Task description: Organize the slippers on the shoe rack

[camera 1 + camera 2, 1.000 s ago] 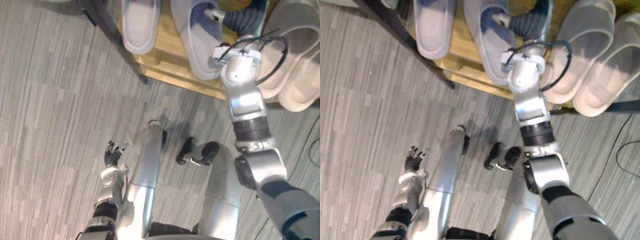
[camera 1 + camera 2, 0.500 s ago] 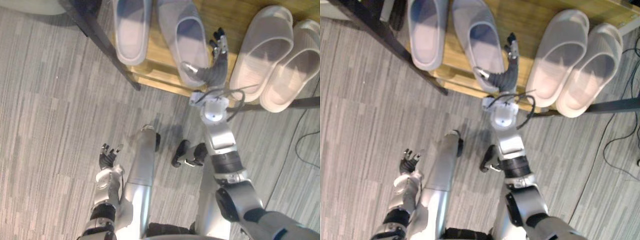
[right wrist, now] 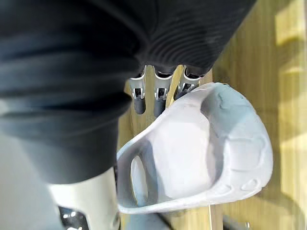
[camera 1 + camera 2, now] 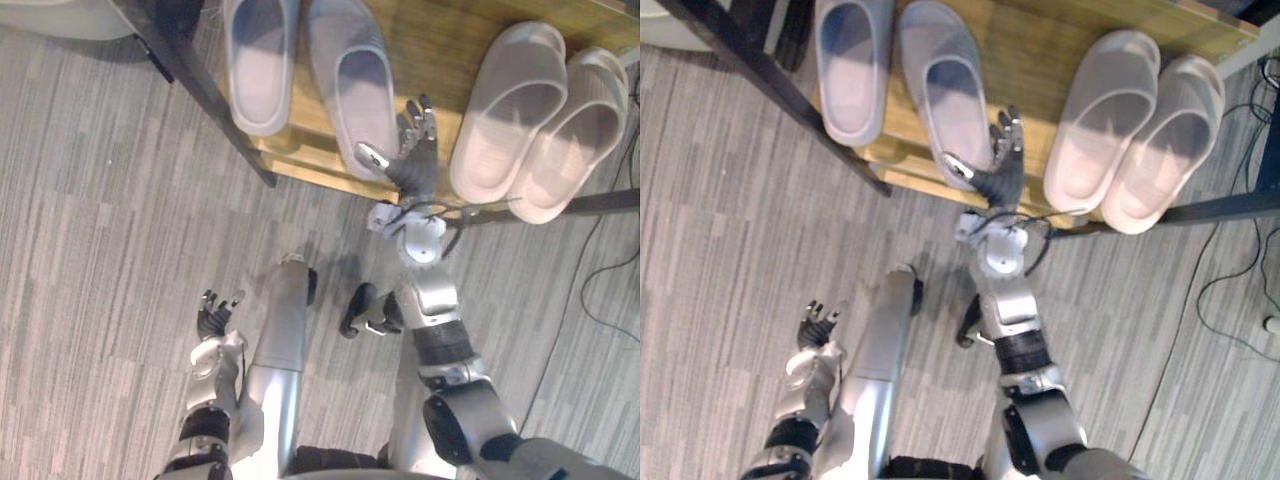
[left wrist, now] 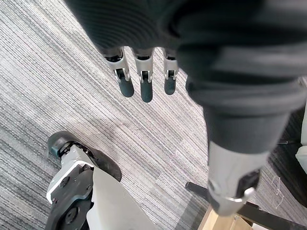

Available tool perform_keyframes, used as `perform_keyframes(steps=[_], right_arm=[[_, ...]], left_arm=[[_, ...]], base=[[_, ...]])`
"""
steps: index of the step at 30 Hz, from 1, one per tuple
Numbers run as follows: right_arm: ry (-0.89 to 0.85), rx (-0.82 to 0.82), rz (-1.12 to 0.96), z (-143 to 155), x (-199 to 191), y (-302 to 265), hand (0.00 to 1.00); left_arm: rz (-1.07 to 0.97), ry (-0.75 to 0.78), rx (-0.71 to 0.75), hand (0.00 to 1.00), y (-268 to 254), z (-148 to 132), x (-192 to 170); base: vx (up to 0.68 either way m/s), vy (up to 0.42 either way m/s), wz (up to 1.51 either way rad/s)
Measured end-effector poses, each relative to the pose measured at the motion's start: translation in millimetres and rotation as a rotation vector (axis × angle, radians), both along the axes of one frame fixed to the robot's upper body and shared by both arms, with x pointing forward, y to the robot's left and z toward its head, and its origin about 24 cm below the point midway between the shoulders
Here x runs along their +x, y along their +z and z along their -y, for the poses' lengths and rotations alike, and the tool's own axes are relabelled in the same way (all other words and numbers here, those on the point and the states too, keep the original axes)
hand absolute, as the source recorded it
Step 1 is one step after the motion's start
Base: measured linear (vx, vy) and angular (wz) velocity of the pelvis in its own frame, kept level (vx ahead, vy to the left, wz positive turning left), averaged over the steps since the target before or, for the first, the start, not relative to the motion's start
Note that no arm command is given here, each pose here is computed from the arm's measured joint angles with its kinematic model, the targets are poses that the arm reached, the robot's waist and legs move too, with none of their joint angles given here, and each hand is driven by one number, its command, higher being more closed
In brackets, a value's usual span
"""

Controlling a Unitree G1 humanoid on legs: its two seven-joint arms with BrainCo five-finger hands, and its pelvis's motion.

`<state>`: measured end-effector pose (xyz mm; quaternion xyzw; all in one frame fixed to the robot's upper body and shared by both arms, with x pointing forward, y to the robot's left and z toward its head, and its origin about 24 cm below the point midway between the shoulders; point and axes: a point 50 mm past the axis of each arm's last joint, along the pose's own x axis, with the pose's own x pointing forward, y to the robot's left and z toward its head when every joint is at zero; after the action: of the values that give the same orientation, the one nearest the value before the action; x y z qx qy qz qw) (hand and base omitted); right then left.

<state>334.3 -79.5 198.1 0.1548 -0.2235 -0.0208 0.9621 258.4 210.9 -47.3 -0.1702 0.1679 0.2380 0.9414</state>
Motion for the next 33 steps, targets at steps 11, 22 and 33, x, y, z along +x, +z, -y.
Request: perform_keyframes(steps=[11,22,33], right_arm=[[0.160,0.088,0.004,-28.8,7.1,20.3,0.00],[0.132,0.125,-0.027,-15.6,26.3,27.3,0.00],[0.087,0.099,-0.022,1.6,22.8,21.1,0.00]], left_arm=[[0.002,-0.006,0.008,0.00,1.4,2.0,2.1],[-0.001,-0.009,0.012,0.00,2.1,5.3,4.9],[0.002,-0.001,-0.010,0.00,1.2,6.7,4.9]], base=[[0.00,0.000,0.00],[0.00,0.000,0.00],[0.00,0.000,0.01]])
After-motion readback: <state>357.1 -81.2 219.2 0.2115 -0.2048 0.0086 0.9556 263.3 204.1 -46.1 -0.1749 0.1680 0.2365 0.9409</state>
